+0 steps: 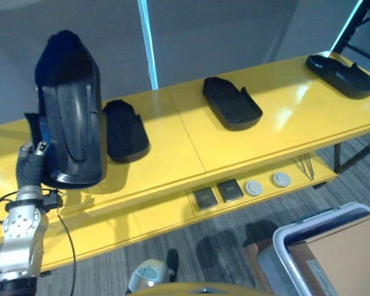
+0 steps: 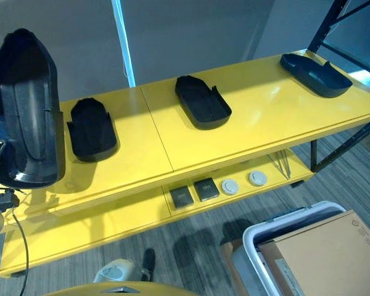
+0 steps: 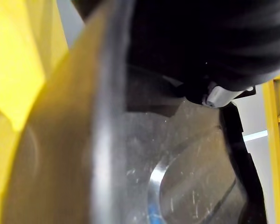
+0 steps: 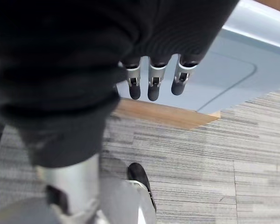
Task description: Move parts from the plastic box to the shelf.
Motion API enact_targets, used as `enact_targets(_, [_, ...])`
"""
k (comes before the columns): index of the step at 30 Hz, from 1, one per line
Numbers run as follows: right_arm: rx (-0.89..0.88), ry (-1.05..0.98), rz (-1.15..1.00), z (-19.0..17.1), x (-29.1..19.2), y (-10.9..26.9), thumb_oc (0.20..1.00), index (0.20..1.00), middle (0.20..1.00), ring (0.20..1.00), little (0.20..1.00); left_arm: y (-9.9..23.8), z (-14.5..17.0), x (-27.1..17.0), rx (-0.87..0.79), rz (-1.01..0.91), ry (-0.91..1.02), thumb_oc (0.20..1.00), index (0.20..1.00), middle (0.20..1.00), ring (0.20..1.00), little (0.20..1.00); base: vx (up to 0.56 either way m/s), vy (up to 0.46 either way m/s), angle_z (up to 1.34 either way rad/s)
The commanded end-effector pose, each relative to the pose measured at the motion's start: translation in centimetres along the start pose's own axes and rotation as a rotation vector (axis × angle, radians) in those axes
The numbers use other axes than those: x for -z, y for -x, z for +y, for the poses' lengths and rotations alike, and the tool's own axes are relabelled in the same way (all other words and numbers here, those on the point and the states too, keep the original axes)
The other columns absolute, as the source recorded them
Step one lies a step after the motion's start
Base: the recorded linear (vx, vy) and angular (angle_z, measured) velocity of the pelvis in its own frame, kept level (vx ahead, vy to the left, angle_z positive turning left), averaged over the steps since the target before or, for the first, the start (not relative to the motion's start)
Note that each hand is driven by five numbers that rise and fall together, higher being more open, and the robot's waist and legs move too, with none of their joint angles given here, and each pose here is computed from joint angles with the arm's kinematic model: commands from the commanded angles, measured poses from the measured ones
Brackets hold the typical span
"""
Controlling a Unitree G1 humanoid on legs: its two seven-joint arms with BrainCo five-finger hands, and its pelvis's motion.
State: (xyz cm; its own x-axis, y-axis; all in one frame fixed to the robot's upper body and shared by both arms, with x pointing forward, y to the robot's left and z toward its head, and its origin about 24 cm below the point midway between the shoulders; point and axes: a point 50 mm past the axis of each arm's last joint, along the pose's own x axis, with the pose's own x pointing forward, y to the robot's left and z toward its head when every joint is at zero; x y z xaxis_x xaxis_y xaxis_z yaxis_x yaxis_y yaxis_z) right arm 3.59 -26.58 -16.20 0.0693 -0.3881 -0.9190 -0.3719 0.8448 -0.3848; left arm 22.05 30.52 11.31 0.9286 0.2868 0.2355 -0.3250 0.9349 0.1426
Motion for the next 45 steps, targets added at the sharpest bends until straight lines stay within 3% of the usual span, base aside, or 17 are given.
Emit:
enact_targets(1, [-0.016,-0.145,-0.044,1.1,-0.3,0.2,1.0,1.0,1.0,1.0,1.0,-1.5,0.1,-4.9,-0.014,-0.279,0.0,0.2,0.2,0.2,0.2,0.2,-0.03,-0.035,0.75])
enact_targets(10, [-0.012,-0.096,-0.084,0.1,-0.8,0.0,1.0,1.0,1.0,1.0,1.0,-2.3,-3.8,-5.4,0.051,-0.279,0.051,0.2,0.2,0.2,0.2,0.2,0.11,-0.202,1.08])
enact_targets(16, [0.011,-0.09,-0.05,-1.2,0.1,-0.1,1.0,1.0,1.0,1.0,1.0,-2.2,-3.8,-4.7,0.042,-0.222,0.056,0.2,0.2,0.2,0.2,0.2,0.09,-0.132,-0.1])
enact_targets(21, [0.027,-0.2,-0.028,-1.5,0.9,-0.2,1.0,1.0,1.0,1.0,1.0,-2.7,-5.7,-4.6,0.124,-0.224,0.098,0.2,0.2,0.2,0.2,0.2,-0.04,-0.003,0.8])
enact_targets(30, [0.063,-0.181,-0.013,-3.7,1.2,-0.2,1.0,1.0,1.0,1.0,1.0,-2.3,-4.7,-4.1,0.097,-0.212,0.096,0.2,0.2,0.2,0.2,0.2,0.16,0.509,0.15])
enact_targets(33, [0.031,-0.268,-0.018,-2.6,1.2,-0.2,1.0,1.0,1.0,1.0,1.0,-2.6,-4.2,-4.7,0.079,-0.224,0.057,0.2,0.2,0.2,0.2,0.2,0.16,0.656,-0.49])
enact_targets(39, [-0.001,-0.171,-0.093,-0.7,1.1,0.1,1.0,1.0,1.0,1.0,1.0,-2.0,-0.8,-4.9,0.023,-0.218,-0.008,0.2,0.2,0.2,0.2,0.2,0.01,0.334,-0.57])
enact_targets(45, [0.002,-0.159,-0.093,-0.5,1.5,0.1,1.0,1.0,1.0,1.0,1.0,-2.3,-2.4,-4.9,0.052,-0.202,0.016,0.2,0.2,0.2,0.2,0.2,0.03,-0.076,0.24])
